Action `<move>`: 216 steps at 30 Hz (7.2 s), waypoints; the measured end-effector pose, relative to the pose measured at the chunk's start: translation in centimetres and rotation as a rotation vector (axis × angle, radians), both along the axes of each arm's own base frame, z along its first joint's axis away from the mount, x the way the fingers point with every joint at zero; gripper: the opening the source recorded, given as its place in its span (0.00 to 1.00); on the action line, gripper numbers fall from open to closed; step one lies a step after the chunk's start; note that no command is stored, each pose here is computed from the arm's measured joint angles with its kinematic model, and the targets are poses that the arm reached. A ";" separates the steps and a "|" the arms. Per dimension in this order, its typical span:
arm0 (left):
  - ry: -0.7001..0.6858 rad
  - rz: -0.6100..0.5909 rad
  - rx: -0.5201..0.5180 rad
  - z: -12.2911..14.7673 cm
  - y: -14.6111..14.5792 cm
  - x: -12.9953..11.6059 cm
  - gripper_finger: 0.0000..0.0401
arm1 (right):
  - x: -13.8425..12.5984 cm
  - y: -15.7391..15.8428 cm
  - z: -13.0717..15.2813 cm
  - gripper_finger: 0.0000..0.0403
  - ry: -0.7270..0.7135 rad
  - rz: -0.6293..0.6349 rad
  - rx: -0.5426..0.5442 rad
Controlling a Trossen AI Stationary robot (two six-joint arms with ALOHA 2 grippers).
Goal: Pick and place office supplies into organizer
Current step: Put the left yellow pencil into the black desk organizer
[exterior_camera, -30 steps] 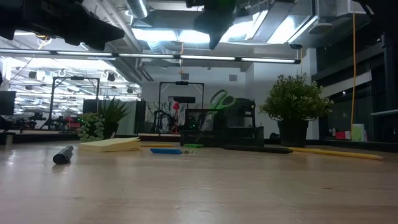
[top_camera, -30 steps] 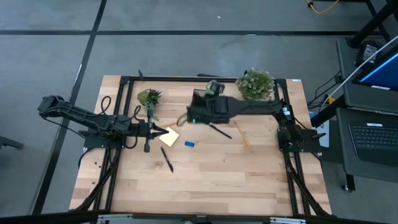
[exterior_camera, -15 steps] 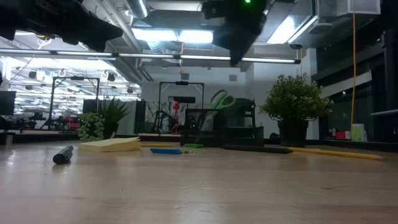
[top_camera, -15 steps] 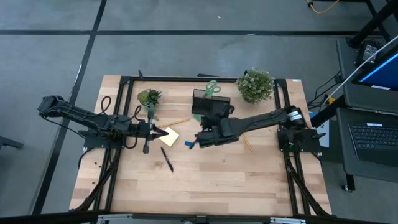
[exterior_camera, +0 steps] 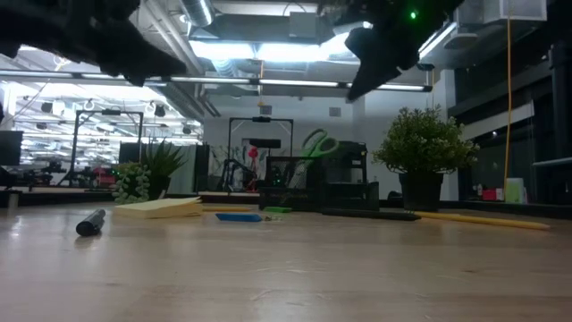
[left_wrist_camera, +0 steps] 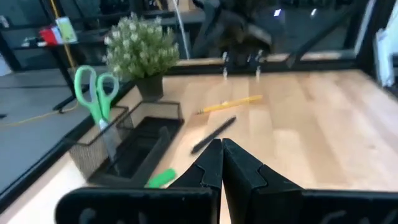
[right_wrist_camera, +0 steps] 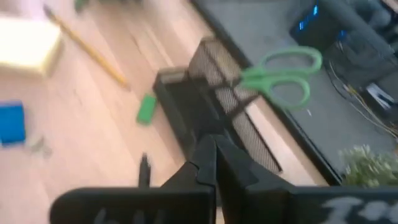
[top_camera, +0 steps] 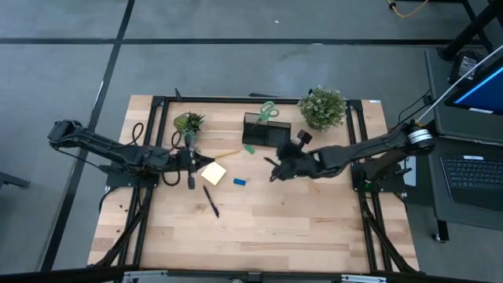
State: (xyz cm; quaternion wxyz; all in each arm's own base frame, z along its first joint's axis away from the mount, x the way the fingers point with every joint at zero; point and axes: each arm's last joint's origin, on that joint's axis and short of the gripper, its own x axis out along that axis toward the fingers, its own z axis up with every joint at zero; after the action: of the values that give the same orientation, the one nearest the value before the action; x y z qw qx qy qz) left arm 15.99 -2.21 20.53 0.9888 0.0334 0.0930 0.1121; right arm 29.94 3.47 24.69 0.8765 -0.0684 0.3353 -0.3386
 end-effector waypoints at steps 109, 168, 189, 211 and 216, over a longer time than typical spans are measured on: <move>1.315 0.020 -0.299 -5.2 10.9 12.4 0.22 | -4.7 -8.2 -4.6 0.02 -0.224 0.197 0.040; 1.304 0.056 -0.351 -6.8 11.1 13.1 0.15 | -4.7 -8.2 -4.6 0.02 -0.222 0.199 0.038; 1.299 0.054 -0.347 -6.6 11.1 13.1 0.06 | -4.7 -8.2 -4.6 0.02 -0.222 0.198 0.038; 1.230 0.136 -0.267 -1.1 11.0 11.8 0.06 | -4.7 -8.2 -4.6 0.02 -0.218 0.203 0.032; 1.236 0.208 -0.200 2.1 11.4 12.4 0.06 | -4.7 -8.2 -4.6 0.02 -0.214 0.206 0.027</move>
State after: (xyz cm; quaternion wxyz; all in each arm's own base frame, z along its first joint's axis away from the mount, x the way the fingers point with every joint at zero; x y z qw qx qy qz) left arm 28.36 9.22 22.62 0.7349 -0.0099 0.6594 0.1584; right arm 25.28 -4.70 20.11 0.9382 -0.0542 0.2355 -0.2479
